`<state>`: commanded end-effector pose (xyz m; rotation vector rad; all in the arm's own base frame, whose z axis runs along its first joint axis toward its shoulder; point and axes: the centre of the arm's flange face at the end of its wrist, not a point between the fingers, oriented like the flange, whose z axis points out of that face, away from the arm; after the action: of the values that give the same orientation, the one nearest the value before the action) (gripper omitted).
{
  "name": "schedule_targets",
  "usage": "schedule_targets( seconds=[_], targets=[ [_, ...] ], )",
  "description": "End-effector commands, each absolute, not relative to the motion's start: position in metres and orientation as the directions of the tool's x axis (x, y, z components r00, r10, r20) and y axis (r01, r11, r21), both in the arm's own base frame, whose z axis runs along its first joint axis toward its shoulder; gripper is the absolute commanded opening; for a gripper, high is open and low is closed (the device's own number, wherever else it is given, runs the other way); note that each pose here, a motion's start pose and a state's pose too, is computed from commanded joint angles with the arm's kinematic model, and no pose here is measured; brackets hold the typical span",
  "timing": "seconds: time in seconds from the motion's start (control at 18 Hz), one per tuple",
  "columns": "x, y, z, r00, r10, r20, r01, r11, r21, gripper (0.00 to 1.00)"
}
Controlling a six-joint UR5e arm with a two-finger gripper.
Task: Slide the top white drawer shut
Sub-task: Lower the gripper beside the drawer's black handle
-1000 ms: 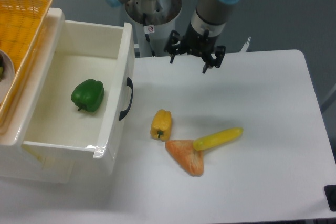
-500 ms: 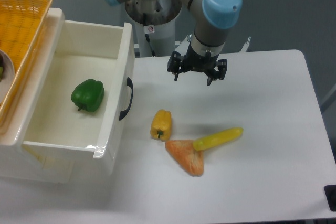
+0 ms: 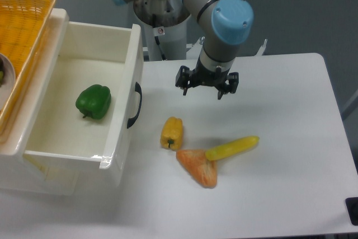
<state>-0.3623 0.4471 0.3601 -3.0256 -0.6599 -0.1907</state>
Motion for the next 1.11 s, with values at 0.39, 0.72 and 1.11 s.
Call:
schedule_targets(
  seconds=[0.39,0.72,1.11],
  targets=[
    [-0.364,0.457,0.344,0.907,0.396,0.141,0.399,-0.917,0.006,1.00],
    [-0.358,0.473,0.324,0.911,0.380,0.161,0.379,-0.925,0.038,1.00],
    [-0.351,0.483,0.303,0.902,0.372,0.217,0.370,-0.927,0.052,1.00]
  ],
)
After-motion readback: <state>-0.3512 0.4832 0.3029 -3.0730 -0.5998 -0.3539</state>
